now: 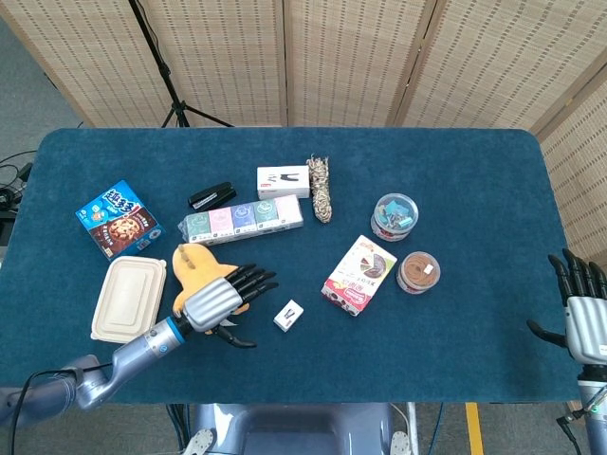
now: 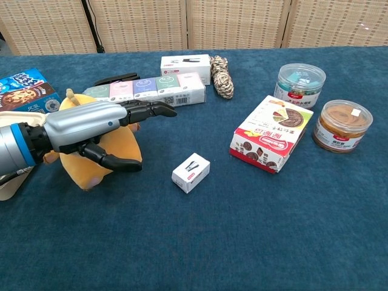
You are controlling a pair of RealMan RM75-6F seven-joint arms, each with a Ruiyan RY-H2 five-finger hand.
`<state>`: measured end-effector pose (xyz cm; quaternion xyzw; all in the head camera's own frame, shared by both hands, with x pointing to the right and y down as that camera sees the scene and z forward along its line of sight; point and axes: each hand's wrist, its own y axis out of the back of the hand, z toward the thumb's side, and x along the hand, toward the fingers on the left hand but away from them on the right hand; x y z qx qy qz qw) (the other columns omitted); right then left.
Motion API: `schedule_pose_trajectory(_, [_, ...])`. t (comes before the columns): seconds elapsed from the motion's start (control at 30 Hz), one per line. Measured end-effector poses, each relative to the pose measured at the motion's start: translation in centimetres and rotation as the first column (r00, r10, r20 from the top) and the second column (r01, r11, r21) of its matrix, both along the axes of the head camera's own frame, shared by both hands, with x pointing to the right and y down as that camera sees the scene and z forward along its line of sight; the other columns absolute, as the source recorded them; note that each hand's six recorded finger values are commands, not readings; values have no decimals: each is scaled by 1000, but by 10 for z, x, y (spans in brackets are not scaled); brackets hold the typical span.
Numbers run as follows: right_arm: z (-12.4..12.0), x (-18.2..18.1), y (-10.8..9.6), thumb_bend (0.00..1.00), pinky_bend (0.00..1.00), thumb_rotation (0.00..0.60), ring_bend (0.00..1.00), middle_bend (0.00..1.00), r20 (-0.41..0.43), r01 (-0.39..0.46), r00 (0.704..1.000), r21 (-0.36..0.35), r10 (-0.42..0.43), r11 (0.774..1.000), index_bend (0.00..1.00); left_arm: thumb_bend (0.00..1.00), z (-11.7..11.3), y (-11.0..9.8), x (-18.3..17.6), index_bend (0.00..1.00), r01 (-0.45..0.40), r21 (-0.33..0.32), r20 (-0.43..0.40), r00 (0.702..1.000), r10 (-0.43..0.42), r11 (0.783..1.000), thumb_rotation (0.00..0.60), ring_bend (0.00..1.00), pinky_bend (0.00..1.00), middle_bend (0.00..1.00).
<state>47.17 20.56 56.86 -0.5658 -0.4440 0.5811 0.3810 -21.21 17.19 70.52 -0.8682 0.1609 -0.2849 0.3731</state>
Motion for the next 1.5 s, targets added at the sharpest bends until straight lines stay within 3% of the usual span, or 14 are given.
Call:
schedule_pose_trajectory(0.5, [5,-1,0,0,0,600,0,0,-12,-1,1000,-12,0,1000,0,0,31,-46,-25,0,93,31,132,987,-96,995,65,0,0,0])
schedule_pose_trajectory(0.7, [5,-1,-1,0,0,600,0,0,-11,-1,1000,-11,1,1000,0,0,28,-52,-30,0,134,31,85,987,-136,990,62,0,0,0])
schedule_pose_trajectory(0.9, [5,-2,0,0,0,600,0,0,-8,2,1000,-10,-2,1000,0,0,1,-41,-24,0,105,39,-53,993,-103,994,62,0,0,0])
schedule_pose_trajectory(1.1, [2,-1,0,0,0,600,0,0,-5,0,1000,-3,0,1000,0,0,-18,-10,-11,0,35,-13,-129,991,-37,999,63,0,0,0])
schedule_pose_trajectory(1.27, [1,0,-1,0,0,600,0,0,-3,-2,1000,-2,2,1000,0,0,-19,9,-3,0,-13,-33,-116,993,10,999,63,0,0,0])
schedule_pose_trajectory(1.5, [0,2,-2,0,0,600,0,0,-3,-9,1000,1,9,1000,0,0,-2,12,2,0,-11,-28,-57,998,10,1000,63,0,0,0])
